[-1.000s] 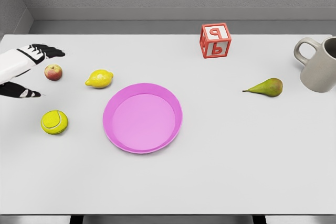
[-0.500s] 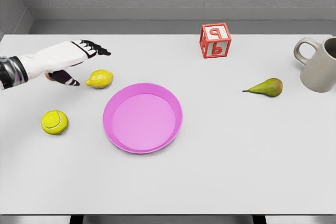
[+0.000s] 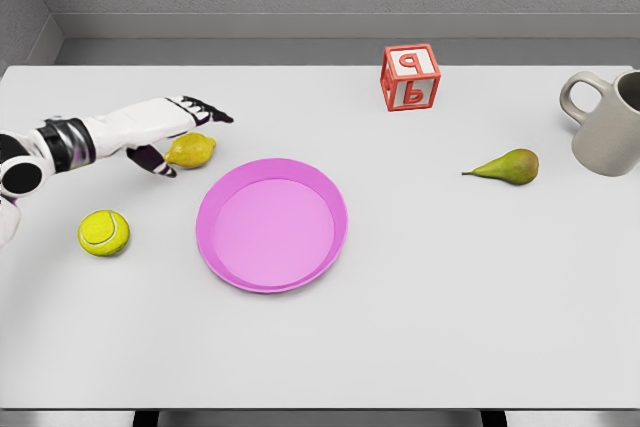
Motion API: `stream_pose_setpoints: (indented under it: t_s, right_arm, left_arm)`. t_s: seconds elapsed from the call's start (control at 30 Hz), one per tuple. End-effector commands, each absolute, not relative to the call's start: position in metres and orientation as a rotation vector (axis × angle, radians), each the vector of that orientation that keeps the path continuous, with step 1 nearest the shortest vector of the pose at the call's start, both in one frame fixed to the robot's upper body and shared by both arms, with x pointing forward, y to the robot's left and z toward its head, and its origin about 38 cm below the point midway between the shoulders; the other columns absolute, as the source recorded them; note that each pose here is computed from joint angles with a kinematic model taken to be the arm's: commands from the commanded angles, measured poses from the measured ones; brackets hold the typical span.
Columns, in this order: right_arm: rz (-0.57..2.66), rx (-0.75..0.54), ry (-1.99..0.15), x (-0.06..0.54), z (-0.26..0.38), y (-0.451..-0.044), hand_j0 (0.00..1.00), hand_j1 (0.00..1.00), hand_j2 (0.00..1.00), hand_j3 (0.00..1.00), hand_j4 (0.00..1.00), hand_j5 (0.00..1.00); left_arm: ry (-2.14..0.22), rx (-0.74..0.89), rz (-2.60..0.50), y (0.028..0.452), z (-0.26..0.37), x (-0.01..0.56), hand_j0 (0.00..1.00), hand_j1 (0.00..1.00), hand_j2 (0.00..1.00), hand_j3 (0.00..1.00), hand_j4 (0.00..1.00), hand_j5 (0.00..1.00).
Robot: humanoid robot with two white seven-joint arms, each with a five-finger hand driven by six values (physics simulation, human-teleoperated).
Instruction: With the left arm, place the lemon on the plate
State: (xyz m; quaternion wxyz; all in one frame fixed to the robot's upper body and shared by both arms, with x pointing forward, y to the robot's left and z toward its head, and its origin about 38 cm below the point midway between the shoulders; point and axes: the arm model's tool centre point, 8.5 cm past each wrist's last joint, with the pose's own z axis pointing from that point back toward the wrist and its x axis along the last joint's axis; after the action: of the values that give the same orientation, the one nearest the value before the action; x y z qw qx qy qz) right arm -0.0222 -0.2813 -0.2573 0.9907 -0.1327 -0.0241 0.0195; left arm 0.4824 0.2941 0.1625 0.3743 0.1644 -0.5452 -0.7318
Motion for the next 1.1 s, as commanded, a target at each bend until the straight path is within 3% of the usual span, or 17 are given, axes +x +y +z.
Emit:
stream_pose_setpoints:
  t_s: [0.0,0.3,0.67,0.8,1.07]
  right_arm:
    - [0.04,-0.266,-0.048,-0.022,-0.257,-0.281,1.0,1.0,1.0,1.0,1.0,1.0]
    - [0.039,-0.266,-0.048,-0.022,-0.257,-0.281,1.0,1.0,1.0,1.0,1.0,1.0]
    - [0.039,-0.266,-0.048,-0.022,-0.257,-0.281,1.0,1.0,1.0,1.0,1.0,1.0]
    - [0.039,-0.266,-0.048,-0.022,-0.257,-0.281,1.0,1.0,1.0,1.0,1.0,1.0]
    - [0.037,-0.266,-0.05,-0.021,-0.257,-0.281,1.0,1.0,1.0,1.0,1.0,1.0]
  left_arm:
    - [-1.399,0.401,-1.864,0.289,0.158,0.483,1.0,1.0,1.0,1.0,1.0,1.0]
    - [-1.333,0.391,-1.81,0.308,0.143,0.49,1.0,1.0,1.0,1.0,1.0,1.0]
    - [-1.319,0.397,-1.857,0.298,0.145,0.493,1.0,1.0,1.0,1.0,1.0,1.0]
    - [-1.28,0.385,-1.902,0.294,0.143,0.493,0.84,0.84,0.84,0.84,0.84,0.84]
    - [-1.272,0.396,-1.898,0.3,0.146,0.493,0.8,0.8,0.8,0.8,0.8,0.8]
